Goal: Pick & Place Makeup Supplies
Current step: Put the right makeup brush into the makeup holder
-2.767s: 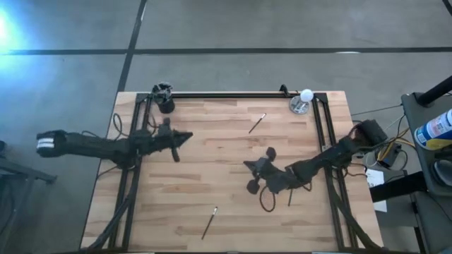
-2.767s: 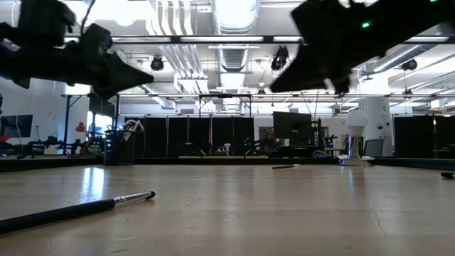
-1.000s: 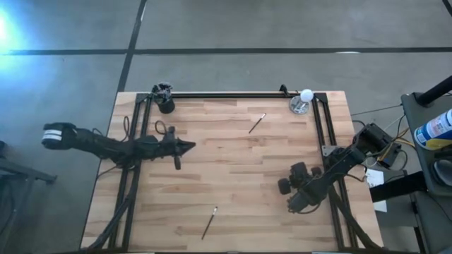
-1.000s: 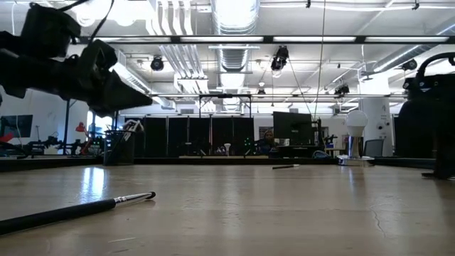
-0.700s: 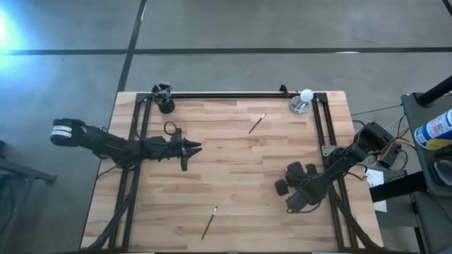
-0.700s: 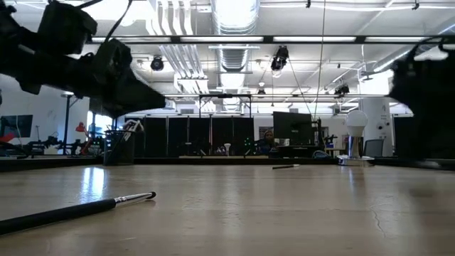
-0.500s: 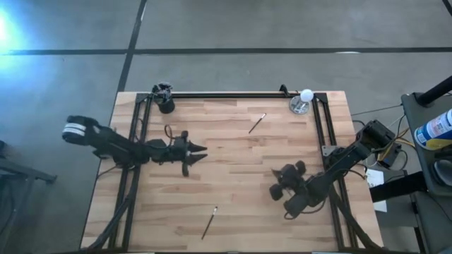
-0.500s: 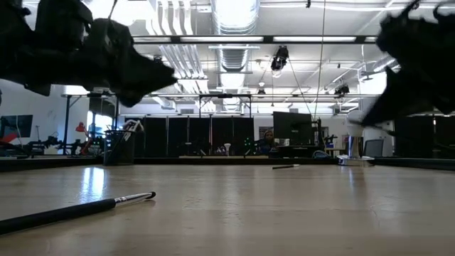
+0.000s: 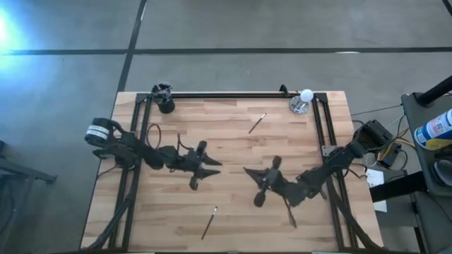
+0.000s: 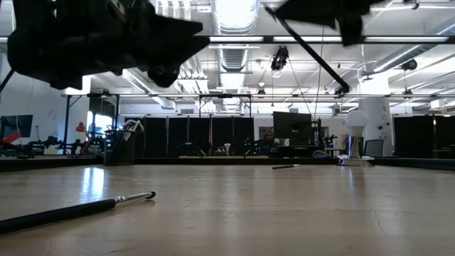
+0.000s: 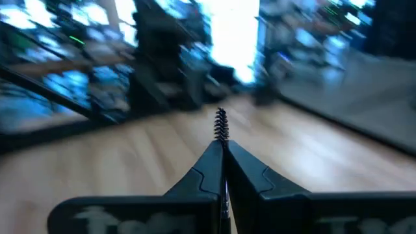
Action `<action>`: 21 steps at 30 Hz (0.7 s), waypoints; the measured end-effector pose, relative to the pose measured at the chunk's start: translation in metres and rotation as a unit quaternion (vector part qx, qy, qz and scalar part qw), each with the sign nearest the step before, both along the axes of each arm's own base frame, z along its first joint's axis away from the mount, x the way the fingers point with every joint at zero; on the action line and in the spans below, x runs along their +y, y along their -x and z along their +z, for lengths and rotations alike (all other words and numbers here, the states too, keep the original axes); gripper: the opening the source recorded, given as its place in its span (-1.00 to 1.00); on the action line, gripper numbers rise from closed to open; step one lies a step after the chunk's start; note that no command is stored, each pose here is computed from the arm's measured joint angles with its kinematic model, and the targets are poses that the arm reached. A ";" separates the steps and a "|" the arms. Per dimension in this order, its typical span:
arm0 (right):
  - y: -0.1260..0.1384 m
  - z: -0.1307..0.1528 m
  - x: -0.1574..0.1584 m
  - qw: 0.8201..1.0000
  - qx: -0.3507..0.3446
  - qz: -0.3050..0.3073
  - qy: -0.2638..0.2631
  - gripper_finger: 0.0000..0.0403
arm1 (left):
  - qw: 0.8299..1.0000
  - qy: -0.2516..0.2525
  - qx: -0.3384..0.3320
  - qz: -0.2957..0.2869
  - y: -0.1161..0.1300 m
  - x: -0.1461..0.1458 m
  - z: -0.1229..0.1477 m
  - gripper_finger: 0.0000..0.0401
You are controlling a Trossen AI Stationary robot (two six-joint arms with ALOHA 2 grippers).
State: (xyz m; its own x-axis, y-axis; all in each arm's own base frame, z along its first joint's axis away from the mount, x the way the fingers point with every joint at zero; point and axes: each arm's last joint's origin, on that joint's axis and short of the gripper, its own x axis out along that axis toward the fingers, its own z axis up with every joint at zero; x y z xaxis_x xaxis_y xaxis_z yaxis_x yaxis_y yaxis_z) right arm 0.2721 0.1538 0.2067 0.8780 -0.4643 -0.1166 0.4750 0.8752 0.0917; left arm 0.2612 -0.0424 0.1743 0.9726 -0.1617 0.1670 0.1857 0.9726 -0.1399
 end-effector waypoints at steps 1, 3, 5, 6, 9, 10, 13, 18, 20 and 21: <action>-0.004 0.005 0.000 1.000 -0.015 0.020 0.009 -0.96 | 1.000 -0.004 -0.006 -0.004 -0.002 -0.002 0.002 -0.35; -0.011 0.013 0.001 0.996 -0.055 0.063 0.021 -0.96 | 1.000 -0.009 -0.013 -0.013 -0.006 -0.005 0.006 -0.35; -0.016 0.016 0.000 0.991 -0.091 0.090 0.034 -0.96 | 0.999 -0.013 -0.023 -0.030 -0.008 -0.009 0.010 -0.35; -0.019 0.016 0.000 0.989 -0.106 0.099 0.039 -0.96 | 0.999 -0.014 -0.026 -0.036 -0.009 -0.010 0.012 -0.35; -0.026 0.015 -0.002 0.983 -0.137 0.113 0.052 -0.96 | 0.998 -0.019 -0.040 -0.047 -0.012 -0.016 0.018 -0.35; -0.028 0.015 -0.003 0.981 -0.146 0.118 0.054 -0.96 | 0.998 -0.023 -0.043 -0.048 -0.014 -0.017 0.020 -0.35; -0.036 0.014 -0.004 0.977 -0.160 0.128 0.060 -0.96 | 0.997 -0.029 -0.042 -0.051 -0.019 -0.021 0.024 -0.35; -0.048 0.015 -0.001 0.975 -0.164 0.126 0.083 -0.96 | 0.998 -0.030 -0.037 -0.050 -0.028 -0.023 0.030 -0.35; -0.053 0.017 0.001 0.972 -0.169 0.135 0.088 -0.96 | 0.998 -0.029 -0.040 -0.044 -0.030 -0.024 0.033 -0.35; -0.054 0.017 0.002 0.972 -0.168 0.135 0.092 -0.96 | 0.998 -0.029 -0.042 -0.043 -0.032 -0.024 0.034 -0.35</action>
